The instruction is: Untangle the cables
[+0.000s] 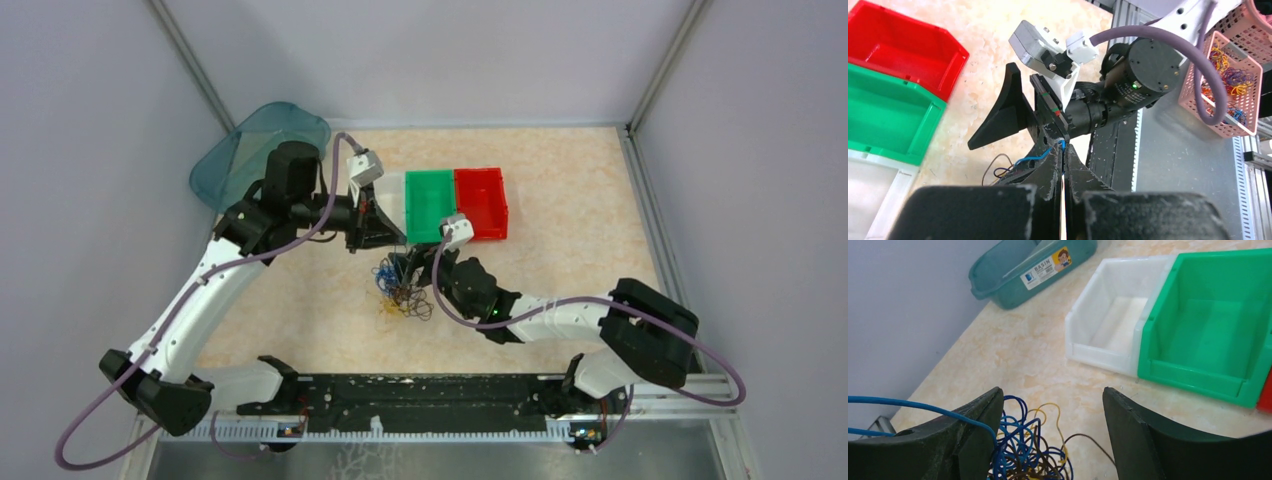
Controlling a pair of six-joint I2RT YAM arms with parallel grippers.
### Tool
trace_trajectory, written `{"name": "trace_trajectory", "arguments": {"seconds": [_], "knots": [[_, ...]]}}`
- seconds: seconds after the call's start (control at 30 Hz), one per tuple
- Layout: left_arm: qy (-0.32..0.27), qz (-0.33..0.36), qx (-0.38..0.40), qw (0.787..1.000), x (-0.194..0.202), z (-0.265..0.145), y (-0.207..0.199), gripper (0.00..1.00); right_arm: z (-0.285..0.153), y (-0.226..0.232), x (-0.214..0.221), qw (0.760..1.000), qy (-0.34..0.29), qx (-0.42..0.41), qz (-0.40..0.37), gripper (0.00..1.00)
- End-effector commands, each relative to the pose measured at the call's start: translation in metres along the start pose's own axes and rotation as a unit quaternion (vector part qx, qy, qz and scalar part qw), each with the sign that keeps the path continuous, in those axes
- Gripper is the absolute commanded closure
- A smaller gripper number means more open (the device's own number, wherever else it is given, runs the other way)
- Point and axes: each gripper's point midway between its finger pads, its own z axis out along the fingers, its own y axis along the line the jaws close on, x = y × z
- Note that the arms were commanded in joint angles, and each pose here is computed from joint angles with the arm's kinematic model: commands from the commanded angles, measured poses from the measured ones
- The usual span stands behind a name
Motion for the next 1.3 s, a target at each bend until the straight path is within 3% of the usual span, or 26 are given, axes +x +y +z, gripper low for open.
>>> {"name": "trace_trajectory", "arguments": {"seconds": [0.0,0.33,0.87,1.27], "knots": [[-0.028,0.019,0.042,0.999,-0.031,-0.011,-0.029,1.00,-0.003,-0.006,-0.014,0.999,-0.043,0.022,0.024,0.27],[-0.070,0.075,0.022,0.994,-0.082,-0.034,-0.046,1.00,-0.021,-0.041,0.009,0.997,-0.030,0.074,0.023,0.27],[-0.119,0.133,-0.006,0.984,-0.131,-0.053,-0.056,1.00,-0.047,-0.068,0.032,0.995,-0.006,0.101,0.024,0.27],[-0.195,0.227,-0.087,0.950,-0.194,-0.087,-0.059,1.00,-0.060,-0.086,0.046,0.992,0.005,0.124,0.023,0.27]]}}
